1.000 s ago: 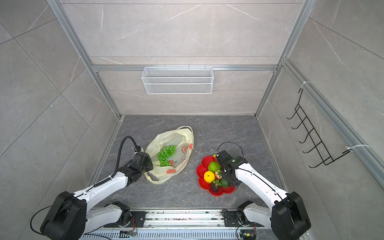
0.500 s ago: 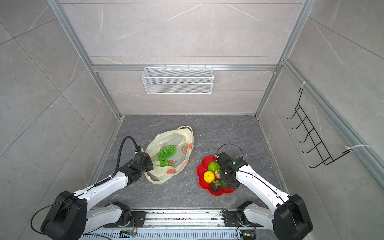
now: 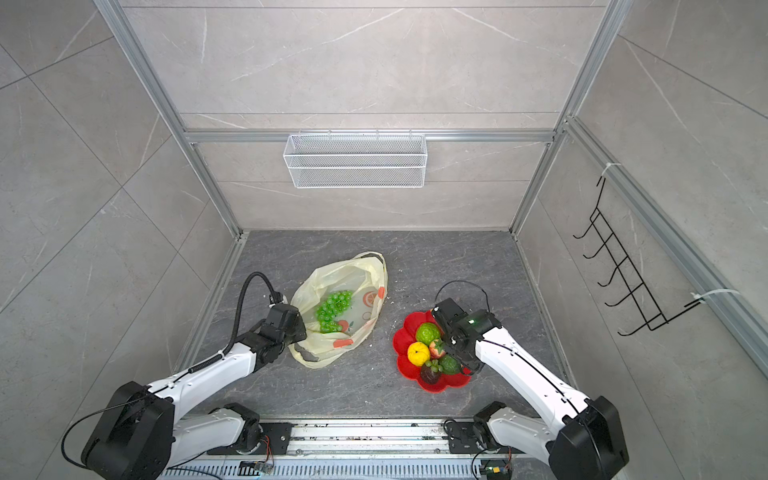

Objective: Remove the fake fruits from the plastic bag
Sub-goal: 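Lower the banana into the red bowl and open the right gripper, then move the open right gripper back into the bag above the grapes, then grasp the green grapes with the right gripper while the left gripper holds the bag rim, then lift the green grapes out and carry them toward the red bowl, then lower the grapes into the red bowl and open the right gripper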

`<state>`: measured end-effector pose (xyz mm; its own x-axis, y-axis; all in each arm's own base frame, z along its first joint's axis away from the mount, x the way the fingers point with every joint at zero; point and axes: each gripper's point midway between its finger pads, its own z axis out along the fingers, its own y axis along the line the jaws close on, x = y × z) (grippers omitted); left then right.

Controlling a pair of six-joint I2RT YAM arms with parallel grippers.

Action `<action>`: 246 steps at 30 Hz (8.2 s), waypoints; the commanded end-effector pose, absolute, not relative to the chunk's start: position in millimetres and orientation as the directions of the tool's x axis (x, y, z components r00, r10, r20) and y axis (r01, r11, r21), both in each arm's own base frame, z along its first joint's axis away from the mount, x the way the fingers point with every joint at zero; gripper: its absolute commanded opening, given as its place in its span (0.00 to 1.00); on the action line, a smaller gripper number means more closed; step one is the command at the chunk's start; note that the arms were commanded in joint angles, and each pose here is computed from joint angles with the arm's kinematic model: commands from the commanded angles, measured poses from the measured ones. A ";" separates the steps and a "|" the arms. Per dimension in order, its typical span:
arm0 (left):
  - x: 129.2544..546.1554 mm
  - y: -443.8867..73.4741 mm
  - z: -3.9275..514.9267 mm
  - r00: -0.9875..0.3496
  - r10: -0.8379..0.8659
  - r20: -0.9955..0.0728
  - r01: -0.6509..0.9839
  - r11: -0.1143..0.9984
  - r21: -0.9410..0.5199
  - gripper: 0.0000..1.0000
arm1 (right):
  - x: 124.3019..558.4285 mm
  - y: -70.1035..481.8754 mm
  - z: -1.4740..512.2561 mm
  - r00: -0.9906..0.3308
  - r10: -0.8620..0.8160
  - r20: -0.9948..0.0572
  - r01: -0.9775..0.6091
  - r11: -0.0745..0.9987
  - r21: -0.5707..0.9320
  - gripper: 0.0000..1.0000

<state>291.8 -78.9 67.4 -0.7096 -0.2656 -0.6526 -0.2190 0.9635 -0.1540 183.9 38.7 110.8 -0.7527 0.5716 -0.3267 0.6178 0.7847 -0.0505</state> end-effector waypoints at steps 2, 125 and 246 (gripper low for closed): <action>302.1 -85.8 75.9 -0.693 -0.283 -0.663 -0.208 0.959 -0.191 0.00 | 199.3 30.9 147.3 -0.751 0.502 -0.430 0.574 0.817 -0.050 0.37; 328.6 -102.0 72.2 -0.732 -0.381 -0.565 -0.199 0.912 -0.359 0.06 | 366.1 455.0 57.8 -0.911 -0.066 -0.406 -0.203 0.931 0.305 0.47; 330.4 -93.6 64.4 -0.741 -0.359 -0.568 -0.223 0.929 -0.296 0.05 | 287.2 166.1 93.4 -0.788 0.445 -0.425 0.391 0.895 0.212 0.64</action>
